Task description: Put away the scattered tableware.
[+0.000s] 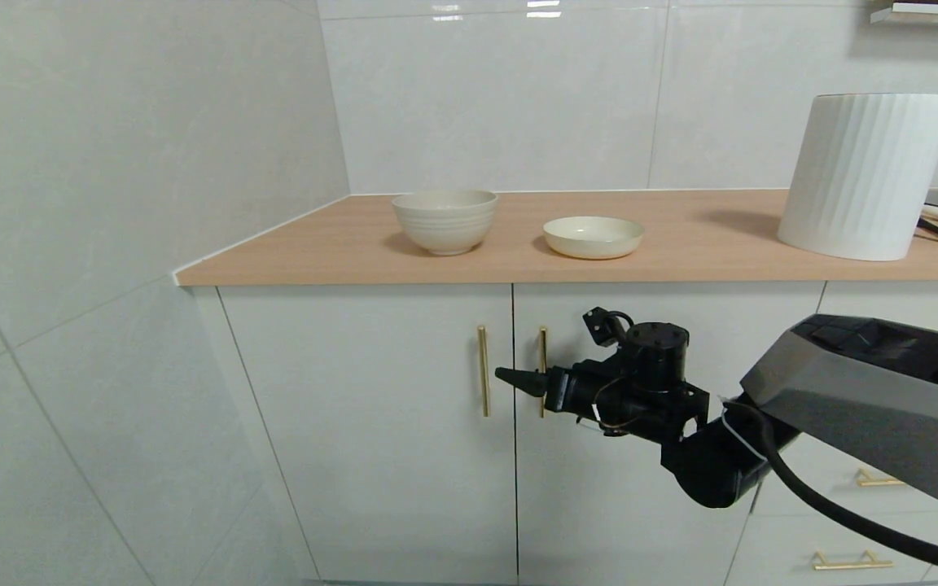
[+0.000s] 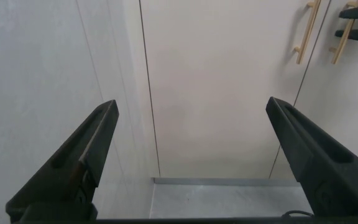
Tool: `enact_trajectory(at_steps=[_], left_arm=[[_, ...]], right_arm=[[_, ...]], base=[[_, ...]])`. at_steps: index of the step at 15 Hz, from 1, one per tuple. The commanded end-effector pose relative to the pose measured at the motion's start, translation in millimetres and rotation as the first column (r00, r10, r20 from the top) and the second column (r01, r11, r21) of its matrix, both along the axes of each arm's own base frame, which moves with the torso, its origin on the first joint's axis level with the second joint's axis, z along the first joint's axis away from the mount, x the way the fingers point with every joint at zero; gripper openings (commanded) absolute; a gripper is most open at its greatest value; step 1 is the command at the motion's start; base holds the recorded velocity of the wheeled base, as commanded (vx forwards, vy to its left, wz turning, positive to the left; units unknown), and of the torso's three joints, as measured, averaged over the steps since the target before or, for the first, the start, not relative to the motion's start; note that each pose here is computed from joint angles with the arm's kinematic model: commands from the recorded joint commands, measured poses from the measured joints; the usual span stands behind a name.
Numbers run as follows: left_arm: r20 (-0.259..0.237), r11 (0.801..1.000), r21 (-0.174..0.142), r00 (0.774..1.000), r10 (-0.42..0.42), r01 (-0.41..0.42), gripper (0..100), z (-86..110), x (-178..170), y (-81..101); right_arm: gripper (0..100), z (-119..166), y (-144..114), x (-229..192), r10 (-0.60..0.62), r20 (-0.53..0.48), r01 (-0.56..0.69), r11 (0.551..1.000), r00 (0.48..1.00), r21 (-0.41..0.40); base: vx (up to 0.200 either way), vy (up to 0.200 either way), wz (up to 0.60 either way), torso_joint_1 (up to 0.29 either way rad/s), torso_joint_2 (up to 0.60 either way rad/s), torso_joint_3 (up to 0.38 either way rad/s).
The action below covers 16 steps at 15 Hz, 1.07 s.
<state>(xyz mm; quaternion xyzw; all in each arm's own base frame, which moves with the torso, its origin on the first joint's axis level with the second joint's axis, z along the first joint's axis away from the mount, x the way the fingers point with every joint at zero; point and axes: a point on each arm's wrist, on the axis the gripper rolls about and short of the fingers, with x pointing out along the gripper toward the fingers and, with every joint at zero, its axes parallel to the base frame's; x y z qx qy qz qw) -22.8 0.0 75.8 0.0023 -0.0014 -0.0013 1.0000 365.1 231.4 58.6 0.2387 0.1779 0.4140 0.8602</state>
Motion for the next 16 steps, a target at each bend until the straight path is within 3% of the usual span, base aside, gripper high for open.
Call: enact_trajectory(at_steps=[1, 6, 11, 16], left_arm=[[0.0, 1.0, 0.0, 1.0, -0.001, 0.001, 100, 0.0, 0, 0.0], [0.0, 1.0, 0.0, 1.0, -0.001, 0.001, 100, 0.0, 0, 0.0], [0.0, 1.0, 0.0, 1.0, -0.001, 0.001, 100, 0.0, 0, 0.0], [0.0, 1.0, 0.0, 1.0, -0.001, 0.001, 100, 0.0, 0, 0.0]], right_arm=[[100, 5, -1, -5, 0.01, -0.012, -0.01, 1.0, 1.0, 0.012], [100, 20, -10, -24, 0.169, -0.063, -0.166, 0.985, 0.984, 0.055], [100, 24, -23, -47, 0.227, -0.108, -0.223, 0.974, 0.968, 0.05], [100, 34, -45, -98, 0.407, -0.096, -0.401, 0.913, 0.908, 0.079]], base=[[0.0, 0.0, 0.0, 0.0, 0.0, 0.0], [0.0, 0.0, 0.0, 0.0, 0.0, 0.0], [0.0, 0.0, 0.0, 0.0, 0.0, 0.0], [0.0, 0.0, 0.0, 0.0, 0.0, 0.0]])
